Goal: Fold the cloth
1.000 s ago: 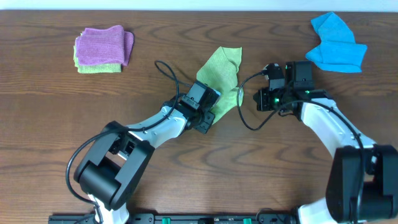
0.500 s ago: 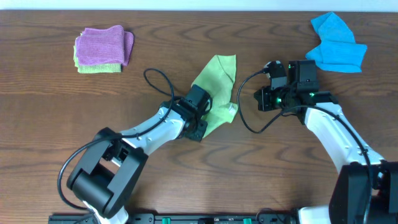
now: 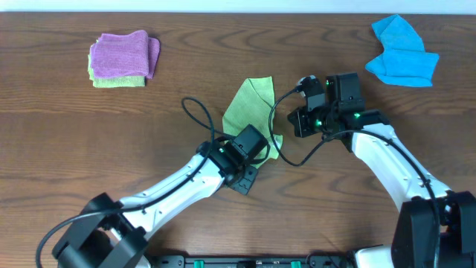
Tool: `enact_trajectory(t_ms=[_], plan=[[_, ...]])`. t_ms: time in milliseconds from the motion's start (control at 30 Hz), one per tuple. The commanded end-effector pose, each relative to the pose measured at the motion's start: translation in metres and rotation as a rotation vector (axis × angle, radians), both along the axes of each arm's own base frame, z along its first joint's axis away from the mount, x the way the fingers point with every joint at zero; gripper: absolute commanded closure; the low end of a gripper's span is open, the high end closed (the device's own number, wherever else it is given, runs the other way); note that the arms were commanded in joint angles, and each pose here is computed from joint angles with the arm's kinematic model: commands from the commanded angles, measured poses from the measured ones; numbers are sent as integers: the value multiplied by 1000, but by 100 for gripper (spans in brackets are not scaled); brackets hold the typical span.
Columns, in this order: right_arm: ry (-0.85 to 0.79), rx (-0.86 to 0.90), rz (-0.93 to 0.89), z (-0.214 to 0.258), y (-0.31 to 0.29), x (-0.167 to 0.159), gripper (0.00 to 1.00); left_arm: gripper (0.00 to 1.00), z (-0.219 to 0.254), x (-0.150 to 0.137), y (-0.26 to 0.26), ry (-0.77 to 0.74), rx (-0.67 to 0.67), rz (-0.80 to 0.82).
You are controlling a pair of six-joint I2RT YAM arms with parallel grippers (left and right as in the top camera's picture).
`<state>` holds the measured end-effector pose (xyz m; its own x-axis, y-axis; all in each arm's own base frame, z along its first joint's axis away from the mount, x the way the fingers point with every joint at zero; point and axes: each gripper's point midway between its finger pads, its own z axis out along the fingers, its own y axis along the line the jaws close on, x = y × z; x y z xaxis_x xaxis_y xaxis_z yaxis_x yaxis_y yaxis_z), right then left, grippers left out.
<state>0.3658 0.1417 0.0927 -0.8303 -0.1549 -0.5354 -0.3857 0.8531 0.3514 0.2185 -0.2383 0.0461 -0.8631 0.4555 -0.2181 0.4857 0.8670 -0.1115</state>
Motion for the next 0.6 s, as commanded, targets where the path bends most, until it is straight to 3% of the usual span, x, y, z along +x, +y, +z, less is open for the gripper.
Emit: enact_trajectory(t_ms=[0, 300, 567], plan=[[-41, -5, 12, 11, 1, 5, 99, 94, 3, 6, 9, -39, 28, 36], [-148, 0, 31, 22, 4, 24, 99, 94, 14, 15, 3, -78, -20, 60], [-115, 86, 48, -11, 21, 41, 99, 94, 27, 28, 3, -122, -68, 90]])
